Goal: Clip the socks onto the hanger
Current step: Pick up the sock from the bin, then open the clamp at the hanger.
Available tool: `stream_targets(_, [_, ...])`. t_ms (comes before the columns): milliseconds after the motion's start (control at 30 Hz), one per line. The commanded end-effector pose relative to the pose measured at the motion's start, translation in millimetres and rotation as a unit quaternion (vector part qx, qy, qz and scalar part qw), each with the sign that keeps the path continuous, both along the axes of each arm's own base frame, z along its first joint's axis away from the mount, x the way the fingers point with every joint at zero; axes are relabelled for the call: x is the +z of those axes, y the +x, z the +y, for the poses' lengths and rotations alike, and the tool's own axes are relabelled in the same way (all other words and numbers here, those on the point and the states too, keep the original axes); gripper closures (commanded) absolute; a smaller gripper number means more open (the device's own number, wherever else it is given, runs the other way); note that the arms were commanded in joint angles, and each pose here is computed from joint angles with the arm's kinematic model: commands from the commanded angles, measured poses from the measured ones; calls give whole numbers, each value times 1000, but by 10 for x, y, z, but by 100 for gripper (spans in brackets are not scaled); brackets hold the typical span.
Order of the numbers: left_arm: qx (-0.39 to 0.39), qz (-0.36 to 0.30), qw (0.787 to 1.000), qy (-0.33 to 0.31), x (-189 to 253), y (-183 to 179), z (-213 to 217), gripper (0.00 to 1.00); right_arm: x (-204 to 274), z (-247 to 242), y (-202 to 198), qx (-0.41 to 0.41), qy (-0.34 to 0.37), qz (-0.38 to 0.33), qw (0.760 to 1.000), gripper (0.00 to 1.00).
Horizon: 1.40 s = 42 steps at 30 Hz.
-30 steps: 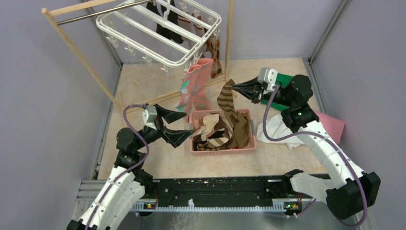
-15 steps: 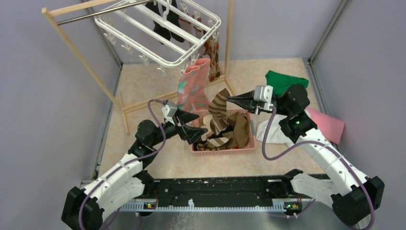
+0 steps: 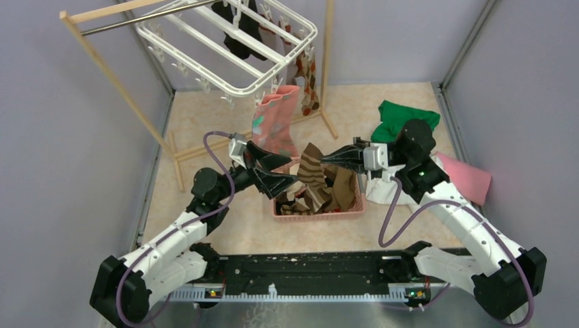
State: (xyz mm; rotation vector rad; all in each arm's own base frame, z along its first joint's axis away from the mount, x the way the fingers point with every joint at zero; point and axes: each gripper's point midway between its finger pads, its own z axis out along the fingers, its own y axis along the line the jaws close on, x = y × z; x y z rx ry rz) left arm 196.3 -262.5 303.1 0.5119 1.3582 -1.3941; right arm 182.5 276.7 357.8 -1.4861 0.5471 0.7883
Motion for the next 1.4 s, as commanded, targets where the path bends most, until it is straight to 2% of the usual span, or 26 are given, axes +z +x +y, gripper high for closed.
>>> stream_targets(0, [-29,-31,998,-50,344,-97,-21,1,244,72,-232,53,24,-66,996,100])
stream_targets(233, [-99,-33,993,-51,454,-170,-166,5,294,149,-285,68,34,-83,994,100])
stream_targets(400, [-123,-51,989,-68,571,-289,-144,22,270,171,-276,67,35,-84,994,100])
stream_targets(433, [-123,-56,988,-72,600,-306,-132,29,259,171,-274,67,34,-84,994,100])
stream_targets(467, [-120,-60,988,-73,614,-311,-122,41,240,175,-266,66,31,-83,994,100])
stream_targets(533, [-111,-68,988,-77,644,-322,-95,54,206,172,-250,61,26,-84,994,100])
stream_targets(667, [-88,-83,991,-63,642,-292,-68,89,146,162,-248,57,18,-85,995,100])
stream_targets(733, [-80,-91,991,-51,628,-275,-67,100,136,155,-253,56,17,-85,995,100])
stream_targets(833, [-76,-112,990,-33,616,-272,-71,100,108,149,-255,52,15,-81,995,98])
stream_targets(867, [-74,-122,990,-22,605,-271,-70,100,97,142,-247,46,14,-79,996,91])
stream_targets(967, [-57,-165,984,39,515,-232,-58,100,20,103,-159,1,6,-40,999,60])
stream_targets(1000, [-47,-165,983,70,426,-196,-42,100,25,83,-114,-22,8,-9,1000,52])
stream_targets(1033, [-36,-176,980,90,395,-176,-12,100,9,70,-69,-42,8,25,999,48])
stream_targets(1100, [-5,-207,970,128,345,-111,62,100,-55,52,-55,-55,5,85,995,45])
stream_targets(1167, [24,-241,958,157,318,-50,134,92,-70,53,-87,-53,11,155,986,42])
stream_targets(1200, [32,-263,950,166,321,-37,159,92,-75,59,-95,-53,17,189,980,41])
stream_targets(1367, [55,-327,924,188,422,23,205,100,7,107,4,-68,50,320,944,33])
